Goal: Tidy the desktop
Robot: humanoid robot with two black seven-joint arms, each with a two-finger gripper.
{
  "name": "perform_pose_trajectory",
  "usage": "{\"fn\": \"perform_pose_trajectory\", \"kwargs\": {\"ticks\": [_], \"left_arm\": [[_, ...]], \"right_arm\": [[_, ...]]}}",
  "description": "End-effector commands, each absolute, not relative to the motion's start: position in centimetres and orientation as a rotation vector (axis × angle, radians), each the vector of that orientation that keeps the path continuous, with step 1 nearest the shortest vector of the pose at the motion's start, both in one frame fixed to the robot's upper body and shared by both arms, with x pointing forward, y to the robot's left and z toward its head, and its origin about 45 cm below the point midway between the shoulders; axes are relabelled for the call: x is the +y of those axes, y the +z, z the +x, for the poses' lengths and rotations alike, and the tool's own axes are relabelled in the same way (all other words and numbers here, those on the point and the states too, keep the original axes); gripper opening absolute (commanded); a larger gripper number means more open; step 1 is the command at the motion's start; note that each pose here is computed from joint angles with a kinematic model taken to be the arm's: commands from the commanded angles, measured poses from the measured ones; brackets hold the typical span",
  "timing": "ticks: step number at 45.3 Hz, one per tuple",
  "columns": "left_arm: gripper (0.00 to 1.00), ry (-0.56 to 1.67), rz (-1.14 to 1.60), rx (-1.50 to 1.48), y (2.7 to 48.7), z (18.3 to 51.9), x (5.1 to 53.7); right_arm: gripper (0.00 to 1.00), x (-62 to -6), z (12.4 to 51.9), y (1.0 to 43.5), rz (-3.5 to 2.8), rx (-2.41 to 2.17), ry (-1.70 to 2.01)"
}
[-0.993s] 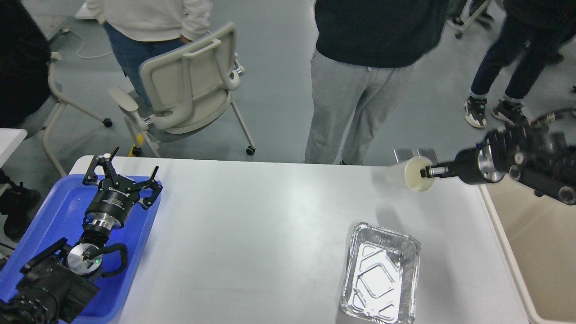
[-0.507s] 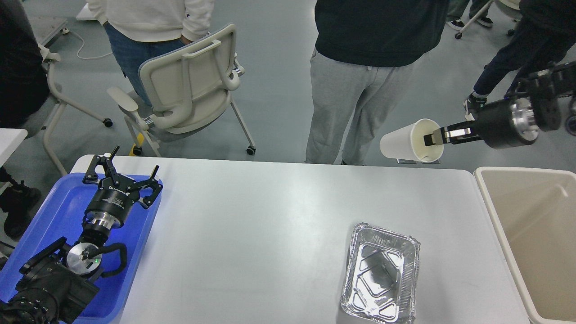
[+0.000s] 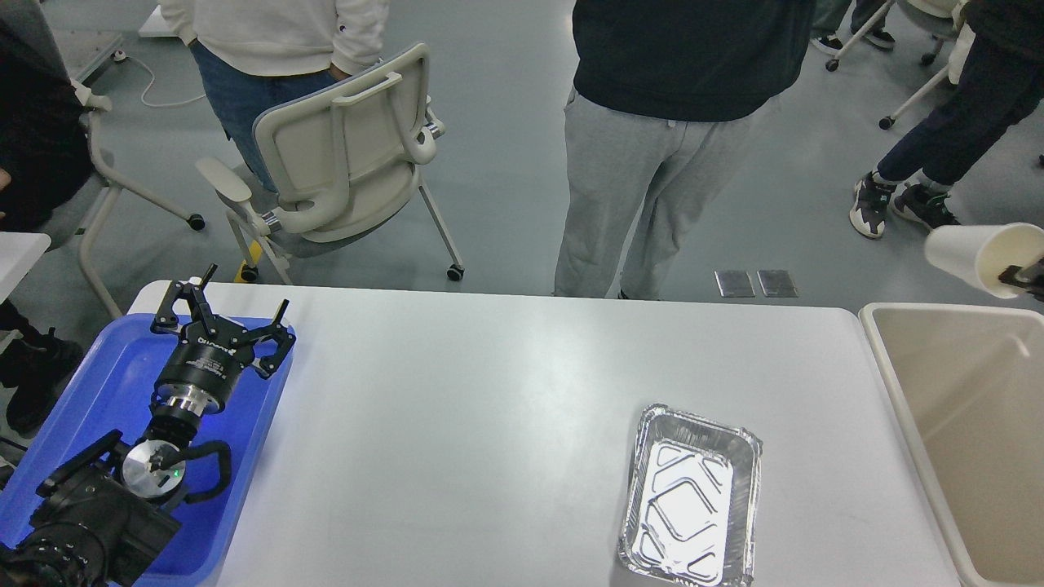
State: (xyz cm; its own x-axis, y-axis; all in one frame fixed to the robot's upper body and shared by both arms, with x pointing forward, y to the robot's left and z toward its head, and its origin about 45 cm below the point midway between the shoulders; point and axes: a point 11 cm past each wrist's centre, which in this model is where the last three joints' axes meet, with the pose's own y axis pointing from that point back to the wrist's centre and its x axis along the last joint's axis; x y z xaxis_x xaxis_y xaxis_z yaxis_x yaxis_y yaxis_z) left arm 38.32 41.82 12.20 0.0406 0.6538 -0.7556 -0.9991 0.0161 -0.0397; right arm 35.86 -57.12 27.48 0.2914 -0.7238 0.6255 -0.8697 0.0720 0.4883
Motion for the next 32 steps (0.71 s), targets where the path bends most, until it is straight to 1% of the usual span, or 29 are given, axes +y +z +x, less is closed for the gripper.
{"fn": "perform_pose_trajectory", "kwargs": {"ticks": [1, 8, 12, 16, 20, 32], "left_arm": [[1.0, 1.433, -0.691, 0.643, 12.2, 38.3, 41.8], [1.0, 1.434, -0.691, 0.643, 12.2, 38.3, 41.8], [1.0, 1.433, -0.692, 0.642, 12.2, 38.3, 41.8], [1.0, 1.433, -0.691, 0.643, 12.2, 38.3, 41.8], [1.0, 1.434, -0.692, 0.642, 12.2, 38.3, 41.8], [1.0, 1.433, -0.691, 0.643, 12.2, 38.3, 41.8]], "right_arm": [[0.0, -66.8, 27.5, 20.2, 1.282, -1.993, -0.124], [0.0, -65.6, 25.0, 13.0, 1.101, -2.068, -0.295], [0.0, -63.7, 23.9, 9.8, 1.078, -2.08, -0.384], [0.0, -61.9, 23.7, 7.6, 1.081, -2.076, -0.436], [0.0, -61.0, 23.8, 6.7, 1.046, -2.088, -0.432], [0.0, -60.7, 23.8, 6.5, 1.035, -2.09, -0.433]]}}
